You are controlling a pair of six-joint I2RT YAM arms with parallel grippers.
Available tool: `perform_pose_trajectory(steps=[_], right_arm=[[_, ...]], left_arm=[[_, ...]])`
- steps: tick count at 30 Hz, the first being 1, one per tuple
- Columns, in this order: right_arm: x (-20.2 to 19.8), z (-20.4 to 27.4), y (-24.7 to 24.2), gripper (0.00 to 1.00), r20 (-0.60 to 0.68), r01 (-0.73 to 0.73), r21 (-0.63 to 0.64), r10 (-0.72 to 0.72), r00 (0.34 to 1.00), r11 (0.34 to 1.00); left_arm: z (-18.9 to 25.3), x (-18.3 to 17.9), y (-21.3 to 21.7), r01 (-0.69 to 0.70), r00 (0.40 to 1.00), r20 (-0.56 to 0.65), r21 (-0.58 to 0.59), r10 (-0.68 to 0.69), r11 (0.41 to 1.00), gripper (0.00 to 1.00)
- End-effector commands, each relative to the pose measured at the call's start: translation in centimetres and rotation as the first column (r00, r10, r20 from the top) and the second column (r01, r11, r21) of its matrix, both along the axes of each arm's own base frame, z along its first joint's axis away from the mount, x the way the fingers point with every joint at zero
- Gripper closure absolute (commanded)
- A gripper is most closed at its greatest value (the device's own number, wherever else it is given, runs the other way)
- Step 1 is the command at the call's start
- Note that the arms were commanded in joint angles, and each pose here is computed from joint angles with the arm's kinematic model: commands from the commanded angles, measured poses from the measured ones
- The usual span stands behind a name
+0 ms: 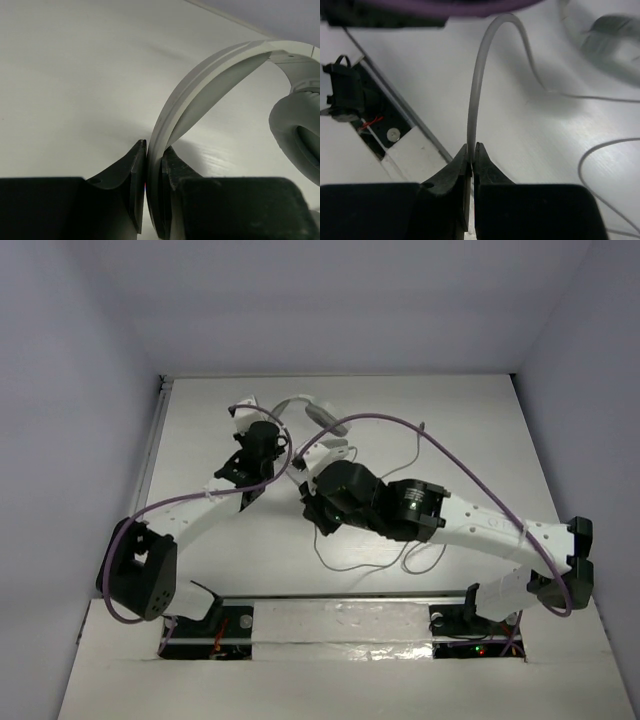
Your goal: Wrap the headphones
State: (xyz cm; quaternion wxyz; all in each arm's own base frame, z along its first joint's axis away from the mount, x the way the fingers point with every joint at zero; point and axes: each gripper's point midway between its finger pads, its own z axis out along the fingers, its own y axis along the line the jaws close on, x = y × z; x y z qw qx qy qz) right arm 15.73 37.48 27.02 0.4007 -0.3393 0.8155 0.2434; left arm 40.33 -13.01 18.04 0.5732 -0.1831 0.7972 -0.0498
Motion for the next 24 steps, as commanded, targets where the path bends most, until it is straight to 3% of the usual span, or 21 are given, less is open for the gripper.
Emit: perform_pose_trajectory(steps=[1,6,11,15,19,24], right_arm=[[4.1,5.2,-2.3,1.0,0.134,0.096,0.034,-0.099,0.986,0.995],[8.4,7.4,-4.5,1.0,0.189,0.191,0.086,-0.204,0.96,0.978],[11.3,6.5,-4.4,1.0,0.176,0.186,0.081,-0.198,0.964,0.979],[13.7,6.0,-6.5,1.0,0.205,0.281,0.064,-0.288,0.935,0.958],[16.7,5.1,-11.0,1.0,0.254,0.447,0.011,-0.435,0.864,0.894],[17.1,4.7,-13.5,1.0,0.283,0.521,-0.011,-0.497,0.821,0.854]], left_arm=[[7.0,-0.4,-3.1,0.157,0.962,0.246,-0.139,-0.119,0.978,1.0],[6.0,-2.9,-3.1,0.217,0.949,0.253,-0.099,-0.187,0.971,1.0],[5.4,-4.3,-5.6,0.369,0.905,0.249,-0.054,-0.346,0.928,1.0],[4.9,-5.0,-5.7,0.393,0.901,0.22,-0.051,-0.374,0.918,1.0],[4.4,-5.5,-6.2,0.42,0.896,0.188,-0.063,-0.403,0.905,1.0],[3.2,-5.2,-4.5,0.332,0.938,0.117,-0.042,-0.325,0.942,1.0]])
